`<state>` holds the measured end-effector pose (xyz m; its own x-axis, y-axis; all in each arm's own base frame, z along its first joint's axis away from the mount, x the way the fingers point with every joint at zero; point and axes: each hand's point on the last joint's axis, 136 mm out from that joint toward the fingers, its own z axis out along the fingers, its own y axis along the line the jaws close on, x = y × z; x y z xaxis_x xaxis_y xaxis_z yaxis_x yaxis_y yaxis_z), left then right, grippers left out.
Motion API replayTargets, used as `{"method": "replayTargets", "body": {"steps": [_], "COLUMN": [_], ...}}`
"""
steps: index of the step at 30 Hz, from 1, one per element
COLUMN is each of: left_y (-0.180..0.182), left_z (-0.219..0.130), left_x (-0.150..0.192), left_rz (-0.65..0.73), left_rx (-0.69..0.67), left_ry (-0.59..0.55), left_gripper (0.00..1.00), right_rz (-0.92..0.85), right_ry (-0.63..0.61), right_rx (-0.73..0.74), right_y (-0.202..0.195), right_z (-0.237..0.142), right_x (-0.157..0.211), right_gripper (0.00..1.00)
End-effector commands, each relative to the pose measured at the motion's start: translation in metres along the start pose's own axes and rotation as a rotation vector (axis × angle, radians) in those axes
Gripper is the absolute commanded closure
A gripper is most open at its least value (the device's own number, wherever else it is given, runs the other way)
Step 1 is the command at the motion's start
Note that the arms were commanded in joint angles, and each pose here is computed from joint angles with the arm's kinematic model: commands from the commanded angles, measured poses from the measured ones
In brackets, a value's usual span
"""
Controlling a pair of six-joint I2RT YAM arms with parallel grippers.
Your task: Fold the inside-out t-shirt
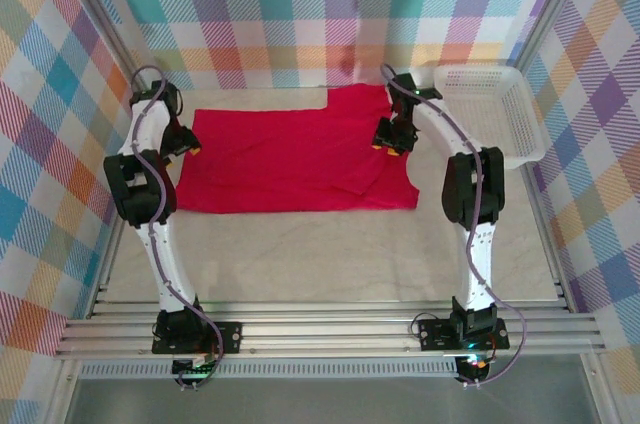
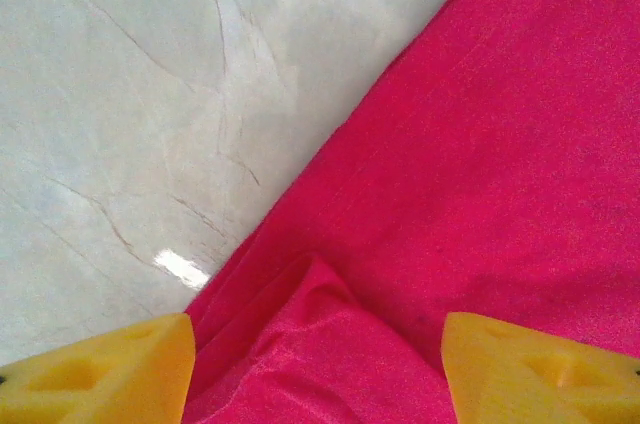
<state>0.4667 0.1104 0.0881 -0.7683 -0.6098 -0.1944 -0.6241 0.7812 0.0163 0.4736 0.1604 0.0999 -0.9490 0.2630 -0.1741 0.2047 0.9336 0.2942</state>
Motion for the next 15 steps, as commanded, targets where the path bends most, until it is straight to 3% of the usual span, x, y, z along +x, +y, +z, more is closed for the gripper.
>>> {"method": "replayTargets", "body": {"steps": [1,3,5,8,10,12,15], "left_y": [0.011,-0.004,-0.036,-0.089,-0.108,-0.106,-0.075], "left_z": [-0.061,-0.083,-0.094,-0.084,-0.067,-0.045,-0.014], "left_x": [-0.005,0.012,0.046,0.101,0.125,0.136,0.136], "left_rz": [0.006,0.028,0.05,0.051,0.034,0.015,0.014], "left_rx": [-0.002,0.059,0.211,0.508,0.619,0.6,0.407], "left_ry": [-0.113,-0.168,-0.177,-0.081,-0.004,0.037,0.049], "left_gripper": [0.34,0.36,0.36,0.36,0.36,0.37,0.38], "right_rz": [-0.016,-0.027,-0.042,-0.051,-0.054,-0.054,-0.059], "right_ry": [0.0,0.011,0.028,0.08,0.103,0.125,0.142], "right_rx": [-0.031,-0.061,-0.096,-0.126,-0.124,-0.128,-0.119], "right_y": [0.007,0.011,0.017,0.023,0.025,0.028,0.032], "right_z": [-0.031,-0.037,-0.036,-0.021,-0.009,0.003,0.017], "right_x": [0.006,0.02,0.042,0.078,0.097,0.11,0.119], "right_gripper": [0.57,0.56,0.52,0.49,0.49,0.49,0.49]}}
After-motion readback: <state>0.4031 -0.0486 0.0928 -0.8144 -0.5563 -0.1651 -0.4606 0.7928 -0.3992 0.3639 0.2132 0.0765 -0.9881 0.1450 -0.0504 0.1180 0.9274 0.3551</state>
